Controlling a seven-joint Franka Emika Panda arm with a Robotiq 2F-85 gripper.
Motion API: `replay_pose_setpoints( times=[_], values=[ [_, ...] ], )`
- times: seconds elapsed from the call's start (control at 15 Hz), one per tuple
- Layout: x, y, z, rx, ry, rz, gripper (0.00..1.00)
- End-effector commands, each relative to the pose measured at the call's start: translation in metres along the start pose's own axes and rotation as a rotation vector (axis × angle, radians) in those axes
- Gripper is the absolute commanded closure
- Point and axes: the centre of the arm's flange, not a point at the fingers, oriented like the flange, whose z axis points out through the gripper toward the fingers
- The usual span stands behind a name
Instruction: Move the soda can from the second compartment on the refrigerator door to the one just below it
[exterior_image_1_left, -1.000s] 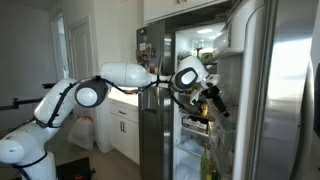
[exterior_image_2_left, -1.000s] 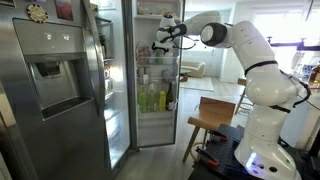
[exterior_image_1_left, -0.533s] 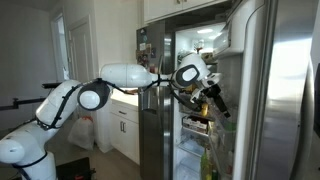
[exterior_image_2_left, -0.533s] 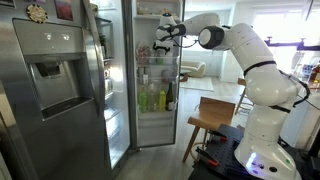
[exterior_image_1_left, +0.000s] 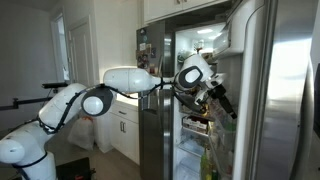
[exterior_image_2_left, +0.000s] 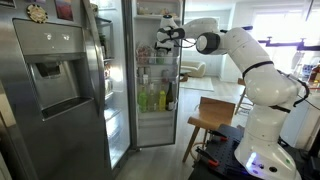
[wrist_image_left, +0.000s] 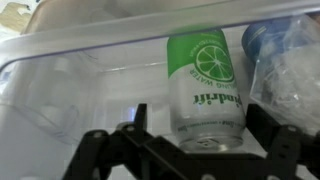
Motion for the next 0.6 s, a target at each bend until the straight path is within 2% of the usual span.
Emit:
replay_pose_setpoints(
  times=[0.0, 0.33, 0.53],
  values=[
    [0.029, -0.009, 0.007, -0.036, 0.025, 0.017, 0.00],
    [0.035, 0.000, 0.015, -0.049, 0.034, 0.022, 0.00],
    [0.034, 0.002, 0.022, -0.029, 0.031, 0.026, 0.00]
  ],
)
